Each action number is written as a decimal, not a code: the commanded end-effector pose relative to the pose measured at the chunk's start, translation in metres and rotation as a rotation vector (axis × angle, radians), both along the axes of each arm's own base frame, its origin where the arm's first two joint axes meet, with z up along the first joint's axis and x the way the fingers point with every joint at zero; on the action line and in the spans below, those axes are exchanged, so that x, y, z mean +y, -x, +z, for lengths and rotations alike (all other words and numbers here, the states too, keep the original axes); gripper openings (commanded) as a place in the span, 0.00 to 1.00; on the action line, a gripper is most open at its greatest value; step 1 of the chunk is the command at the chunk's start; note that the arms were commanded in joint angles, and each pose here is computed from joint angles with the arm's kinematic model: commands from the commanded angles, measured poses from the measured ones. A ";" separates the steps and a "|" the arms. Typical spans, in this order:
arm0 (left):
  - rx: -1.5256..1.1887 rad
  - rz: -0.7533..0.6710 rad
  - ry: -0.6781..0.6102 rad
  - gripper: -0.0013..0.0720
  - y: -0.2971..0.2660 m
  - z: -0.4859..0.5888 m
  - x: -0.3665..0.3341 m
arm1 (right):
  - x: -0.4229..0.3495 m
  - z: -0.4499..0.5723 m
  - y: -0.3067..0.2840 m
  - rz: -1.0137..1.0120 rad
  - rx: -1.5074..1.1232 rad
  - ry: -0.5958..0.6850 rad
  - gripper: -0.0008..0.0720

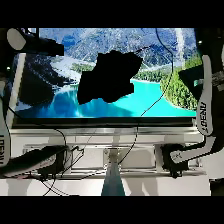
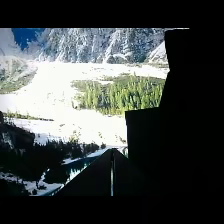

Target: Fold the clothes and pants, and hang the long-sleeved shirts on hangers.

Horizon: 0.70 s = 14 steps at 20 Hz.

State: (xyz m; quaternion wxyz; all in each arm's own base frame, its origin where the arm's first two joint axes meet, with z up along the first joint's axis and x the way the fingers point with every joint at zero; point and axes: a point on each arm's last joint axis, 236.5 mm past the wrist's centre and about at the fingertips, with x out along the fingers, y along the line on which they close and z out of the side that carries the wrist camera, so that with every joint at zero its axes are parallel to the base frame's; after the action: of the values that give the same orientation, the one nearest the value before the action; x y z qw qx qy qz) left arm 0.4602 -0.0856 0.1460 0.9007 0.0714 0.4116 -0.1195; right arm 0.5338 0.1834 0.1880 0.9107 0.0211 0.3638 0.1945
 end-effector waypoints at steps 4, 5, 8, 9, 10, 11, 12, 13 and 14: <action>-0.049 0.079 -0.104 0.03 -0.001 0.016 0.049 | 0.141 -0.121 0.127 0.585 0.316 0.198 0.04; -0.066 0.104 -0.109 0.03 0.001 0.024 0.061 | 0.160 -0.139 0.143 0.653 0.326 0.236 0.07; -0.122 0.191 -0.106 0.03 0.012 0.052 0.100 | 0.200 -0.180 0.170 0.760 0.310 0.334 0.64; -0.138 0.218 -0.106 0.03 0.017 0.061 0.111 | 0.214 -0.189 0.176 0.778 0.298 0.334 0.68; -0.150 0.241 -0.106 0.03 0.022 0.067 0.121 | 0.228 -0.199 0.180 0.795 0.280 0.337 0.68; -0.158 0.261 -0.107 0.03 0.026 0.073 0.129 | 0.239 -0.207 0.182 0.807 0.263 0.341 0.68; -0.168 0.275 -0.107 0.03 0.029 0.077 0.134 | 0.247 -0.214 0.184 0.815 0.251 0.346 0.68; -0.171 0.283 -0.108 0.03 0.030 0.078 0.137 | 0.253 -0.221 0.186 0.823 0.244 0.354 0.68; -0.169 0.287 -0.107 0.03 0.031 0.078 0.139 | 0.257 -0.228 0.189 0.829 0.244 0.360 0.68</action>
State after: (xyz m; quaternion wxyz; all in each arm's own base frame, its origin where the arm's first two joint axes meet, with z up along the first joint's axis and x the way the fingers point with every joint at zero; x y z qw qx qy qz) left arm 0.4369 0.0377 0.2150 0.9323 0.0737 0.3535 0.0202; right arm 0.3557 0.4167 -0.0172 0.7007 -0.2392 0.4901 0.4601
